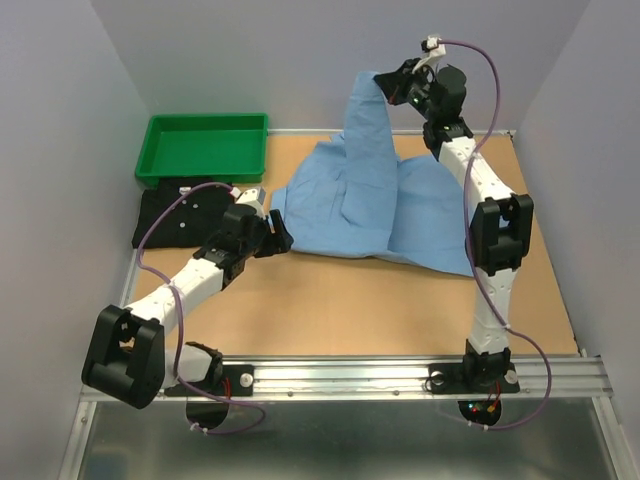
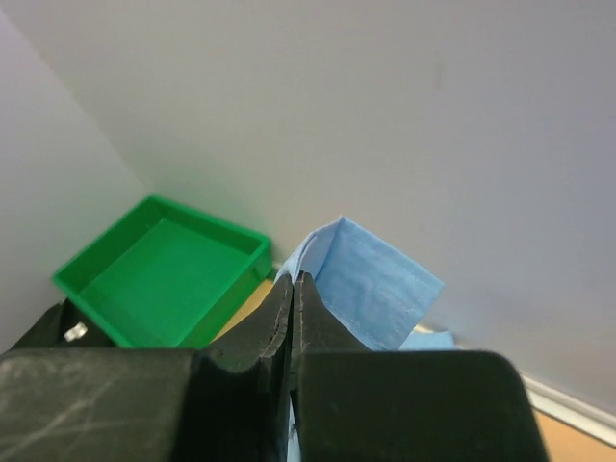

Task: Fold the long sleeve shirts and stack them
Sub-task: Fold the shirt

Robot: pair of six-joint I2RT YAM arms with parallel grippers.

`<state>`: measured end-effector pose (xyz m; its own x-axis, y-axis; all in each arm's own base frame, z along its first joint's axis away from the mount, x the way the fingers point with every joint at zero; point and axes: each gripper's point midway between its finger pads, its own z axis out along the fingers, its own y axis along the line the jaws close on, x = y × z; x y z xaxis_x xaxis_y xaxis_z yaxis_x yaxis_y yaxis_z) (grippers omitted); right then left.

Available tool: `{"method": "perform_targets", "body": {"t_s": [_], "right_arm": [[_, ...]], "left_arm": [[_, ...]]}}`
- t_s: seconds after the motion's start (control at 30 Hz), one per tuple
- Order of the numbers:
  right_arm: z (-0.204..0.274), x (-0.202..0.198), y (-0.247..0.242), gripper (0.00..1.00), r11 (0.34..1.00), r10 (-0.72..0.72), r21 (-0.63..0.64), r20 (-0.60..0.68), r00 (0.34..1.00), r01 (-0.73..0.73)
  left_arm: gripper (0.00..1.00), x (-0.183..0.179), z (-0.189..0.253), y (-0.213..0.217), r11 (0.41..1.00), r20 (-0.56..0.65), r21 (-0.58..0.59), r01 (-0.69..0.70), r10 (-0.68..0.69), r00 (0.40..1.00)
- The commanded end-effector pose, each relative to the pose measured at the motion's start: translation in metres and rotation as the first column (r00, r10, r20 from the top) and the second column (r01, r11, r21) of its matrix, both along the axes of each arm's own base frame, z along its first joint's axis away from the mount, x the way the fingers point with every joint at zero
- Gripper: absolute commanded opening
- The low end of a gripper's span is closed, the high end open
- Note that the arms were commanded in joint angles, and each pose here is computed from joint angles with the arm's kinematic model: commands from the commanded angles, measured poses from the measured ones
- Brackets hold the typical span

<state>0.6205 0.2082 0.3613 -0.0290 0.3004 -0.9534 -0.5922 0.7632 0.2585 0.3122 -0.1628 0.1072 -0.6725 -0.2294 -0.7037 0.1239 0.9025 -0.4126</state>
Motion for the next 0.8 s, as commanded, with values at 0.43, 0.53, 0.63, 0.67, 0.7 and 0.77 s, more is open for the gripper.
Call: {"method": "perform_targets", "body": {"t_s": [0.43,0.53,0.63,0.67,0.7,0.77], "right_arm": [[-0.022,0.024,-0.120,0.68,0.874,-0.474,-0.141,-0.041,0.879,0.465],[-0.042,0.003,-0.150,0.76,0.818,-0.567,-0.205,-0.136,0.812,0.537],[-0.055,-0.031,-0.188,0.77,0.739,-0.673,-0.251,-0.236,0.701,0.625],[-0.080,-0.043,-0.199,0.80,0.717,-0.697,-0.295,-0.284,0.658,0.631],[-0.095,-0.060,-0.210,0.81,0.690,-0.724,-0.336,-0.324,0.609,0.641],[-0.095,-0.087,-0.230,0.85,0.666,-0.741,-0.312,-0.380,0.554,0.677]], "left_arm": [[0.76,0.009,0.008,-0.011,0.999,0.009,-0.029,0.030,-0.029,1.000],[0.76,0.014,0.012,-0.015,0.999,0.010,-0.033,0.035,-0.034,0.999],[0.76,0.016,0.009,-0.018,0.998,-0.001,-0.028,0.047,-0.047,0.999],[0.76,0.019,0.012,-0.019,0.998,0.007,-0.026,0.057,-0.056,0.998],[0.76,0.019,0.014,-0.021,0.997,0.010,-0.029,0.070,-0.070,0.998],[0.76,0.023,0.020,-0.026,0.994,0.028,-0.021,0.103,-0.102,0.994]]}}
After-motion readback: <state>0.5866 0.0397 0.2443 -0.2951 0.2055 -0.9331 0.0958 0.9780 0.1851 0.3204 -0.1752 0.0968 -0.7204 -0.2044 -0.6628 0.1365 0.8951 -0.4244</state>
